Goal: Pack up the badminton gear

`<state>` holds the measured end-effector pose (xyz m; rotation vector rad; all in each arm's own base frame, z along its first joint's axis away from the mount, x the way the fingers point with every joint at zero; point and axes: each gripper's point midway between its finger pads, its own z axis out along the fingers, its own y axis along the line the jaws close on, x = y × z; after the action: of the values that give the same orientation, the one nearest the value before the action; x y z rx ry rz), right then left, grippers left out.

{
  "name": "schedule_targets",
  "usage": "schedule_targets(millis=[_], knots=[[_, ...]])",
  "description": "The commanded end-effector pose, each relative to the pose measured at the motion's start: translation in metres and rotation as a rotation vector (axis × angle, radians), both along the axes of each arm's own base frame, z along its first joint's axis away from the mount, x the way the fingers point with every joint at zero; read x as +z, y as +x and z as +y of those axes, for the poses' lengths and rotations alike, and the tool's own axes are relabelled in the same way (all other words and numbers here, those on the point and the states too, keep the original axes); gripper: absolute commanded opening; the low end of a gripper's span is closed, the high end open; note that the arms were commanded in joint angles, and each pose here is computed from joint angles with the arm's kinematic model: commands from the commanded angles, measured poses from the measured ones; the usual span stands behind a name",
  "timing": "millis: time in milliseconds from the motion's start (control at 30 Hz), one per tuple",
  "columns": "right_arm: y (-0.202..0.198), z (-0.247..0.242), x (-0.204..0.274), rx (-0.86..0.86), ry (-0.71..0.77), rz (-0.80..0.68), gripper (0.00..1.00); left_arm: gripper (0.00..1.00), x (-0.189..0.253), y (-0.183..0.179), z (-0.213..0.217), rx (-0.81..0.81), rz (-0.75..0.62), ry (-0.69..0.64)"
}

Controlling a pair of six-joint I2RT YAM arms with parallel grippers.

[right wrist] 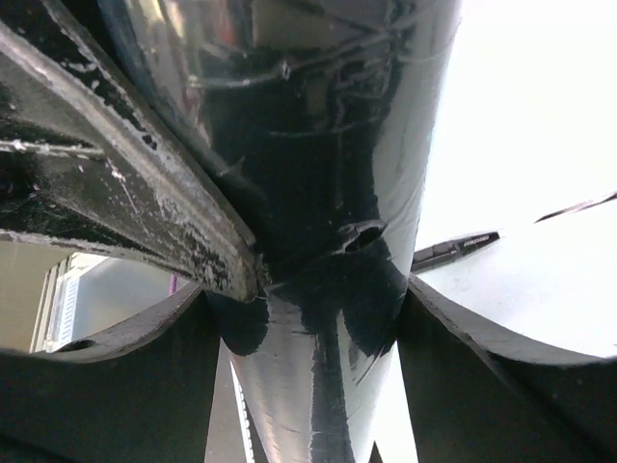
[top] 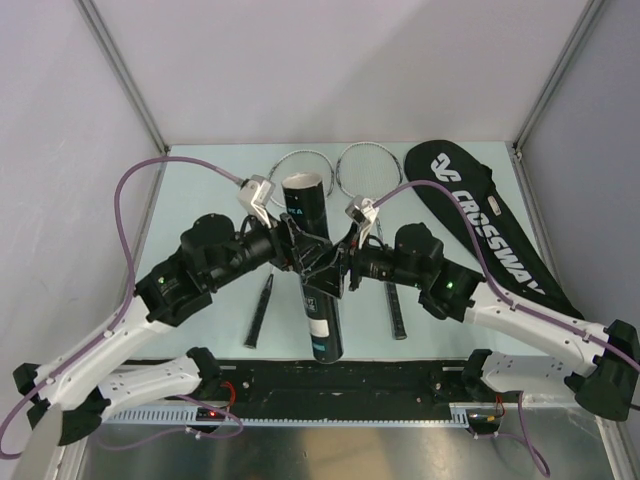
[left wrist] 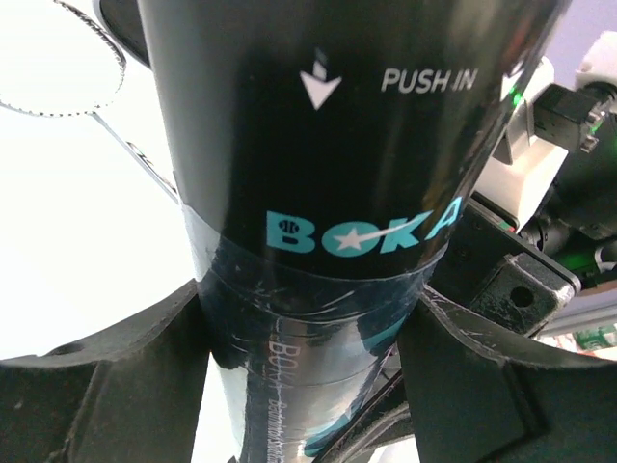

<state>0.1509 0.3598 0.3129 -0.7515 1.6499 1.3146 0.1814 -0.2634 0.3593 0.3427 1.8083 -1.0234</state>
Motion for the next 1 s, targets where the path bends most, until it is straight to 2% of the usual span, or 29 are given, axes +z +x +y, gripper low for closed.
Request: schedule_targets(millis=[0,33,100,233,367,567,733,967], knots=[[0.005,-0.001,0.032,-0.045,0.083,-0.019,0.68,0.46,0.011,0.02,0.013,0.07,0.025,-0.086],[0.006,-0.004,0.03,-0.057,0.079,-0.015,0.77,0.44,0.009,0.025,0.017,0.081,0.031,-0.086],[0.007,-0.01,0.025,-0.084,0.063,-0.004,0.88,0.43,0.009,0.034,0.026,0.109,0.032,-0.079],[0.014,-0.028,0.008,-0.174,0.016,0.04,0.96,0.43,0.0,0.059,0.058,0.218,0.019,0.028],[0.025,-0.052,-0.01,-0.3,-0.017,0.134,0.97,0.46,-0.024,0.088,0.103,0.354,0.039,0.218],[0.04,-0.088,-0.033,-0.468,-0.063,0.266,0.96,0.51,-0.077,0.128,0.178,0.469,0.195,0.53],[0.054,-0.12,-0.055,-0.589,-0.139,0.328,0.96,0.58,-0.109,0.163,0.226,0.506,0.33,0.691],[0.069,-0.156,-0.087,-0.753,-0.257,0.378,0.95,0.59,-0.182,0.212,0.276,0.583,0.554,0.875]])
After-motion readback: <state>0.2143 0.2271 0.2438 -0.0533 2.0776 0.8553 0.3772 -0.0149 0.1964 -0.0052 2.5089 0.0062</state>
